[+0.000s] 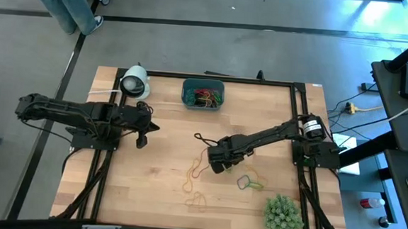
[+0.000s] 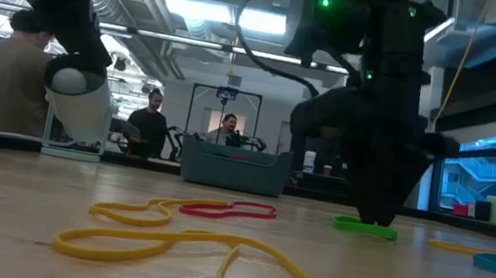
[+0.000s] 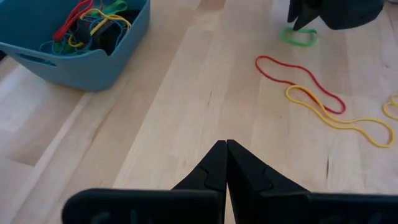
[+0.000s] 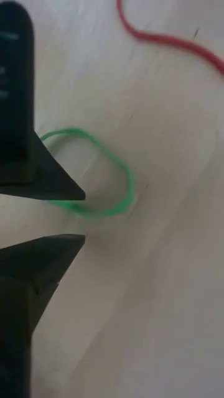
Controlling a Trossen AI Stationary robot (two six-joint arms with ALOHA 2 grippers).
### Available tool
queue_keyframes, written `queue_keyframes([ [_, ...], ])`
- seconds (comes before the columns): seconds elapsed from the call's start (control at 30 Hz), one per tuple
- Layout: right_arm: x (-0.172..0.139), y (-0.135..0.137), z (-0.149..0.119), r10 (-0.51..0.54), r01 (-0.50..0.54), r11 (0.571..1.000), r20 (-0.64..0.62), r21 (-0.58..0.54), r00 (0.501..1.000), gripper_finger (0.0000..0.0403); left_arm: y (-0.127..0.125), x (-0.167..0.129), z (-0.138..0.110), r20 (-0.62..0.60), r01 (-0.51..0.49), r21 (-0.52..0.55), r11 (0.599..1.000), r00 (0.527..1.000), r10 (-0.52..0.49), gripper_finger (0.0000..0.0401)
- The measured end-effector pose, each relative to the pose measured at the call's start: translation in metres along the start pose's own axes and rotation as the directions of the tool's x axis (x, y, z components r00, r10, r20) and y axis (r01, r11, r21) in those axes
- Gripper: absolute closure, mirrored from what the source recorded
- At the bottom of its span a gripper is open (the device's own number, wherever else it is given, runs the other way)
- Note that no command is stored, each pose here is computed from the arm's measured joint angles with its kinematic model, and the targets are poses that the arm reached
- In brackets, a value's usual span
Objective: Pick and place rubber bands into bin
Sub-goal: Put the green rubber band into the blue bin
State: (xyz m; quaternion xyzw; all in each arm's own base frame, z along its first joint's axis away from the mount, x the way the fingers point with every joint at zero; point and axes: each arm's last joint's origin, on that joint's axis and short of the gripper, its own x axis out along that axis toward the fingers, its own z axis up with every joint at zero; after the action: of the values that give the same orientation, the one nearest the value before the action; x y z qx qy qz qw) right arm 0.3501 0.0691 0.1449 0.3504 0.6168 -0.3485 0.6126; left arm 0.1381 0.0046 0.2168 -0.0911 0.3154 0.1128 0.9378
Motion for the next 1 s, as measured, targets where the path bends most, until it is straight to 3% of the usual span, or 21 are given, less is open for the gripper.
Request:
queue_keyframes([
  [0.17, 0.009, -0.001, 0.0, 0.064, -0.064, 0.998, -0.014, 0.001, 0.998, 0.0324, 0.0, 0.0, 0.0, -0.004, -0.001, 0.0, 1.0, 1.0, 0.001, 0.0399],
  [0.37, 0.009, -0.005, -0.001, 0.045, -0.045, 0.999, -0.02, -0.004, 0.999, 0.0392, 0.0, 0.0, -0.001, -0.005, -0.002, 0.0, 1.0, 1.0, 0.002, 0.0399],
  [0.47, 0.0, -0.003, 0.003, 0.046, -0.048, 0.998, -0.036, -0.043, 0.998, 0.0394, 0.0, 0.0, 0.0, 0.004, 0.0, -0.006, 1.0, 1.0, 0.0, 0.0399],
  [0.63, -0.042, -0.007, 0.029, 0.088, -0.088, 0.994, -0.001, -0.062, 0.996, 0.04, 0.0, 0.0, 0.002, 0.026, -0.007, -0.009, 1.0, 1.0, 0.007, 0.0399],
  [0.87, -0.124, -0.043, 0.089, 0.071, -0.04, 0.987, 0.203, -0.153, 0.977, 0.0401, 0.0, 0.0, 0.008, 0.091, -0.054, -0.019, 0.998, 0.994, 0.055, 0.0399],
  [1.0, -0.166, -0.067, 0.132, 0.108, -0.035, 0.975, 0.328, -0.22, 0.939, 0.0402, 0.001, -0.001, 0.009, 0.11, -0.091, -0.026, 0.996, 0.99, 0.093, 0.04],
])
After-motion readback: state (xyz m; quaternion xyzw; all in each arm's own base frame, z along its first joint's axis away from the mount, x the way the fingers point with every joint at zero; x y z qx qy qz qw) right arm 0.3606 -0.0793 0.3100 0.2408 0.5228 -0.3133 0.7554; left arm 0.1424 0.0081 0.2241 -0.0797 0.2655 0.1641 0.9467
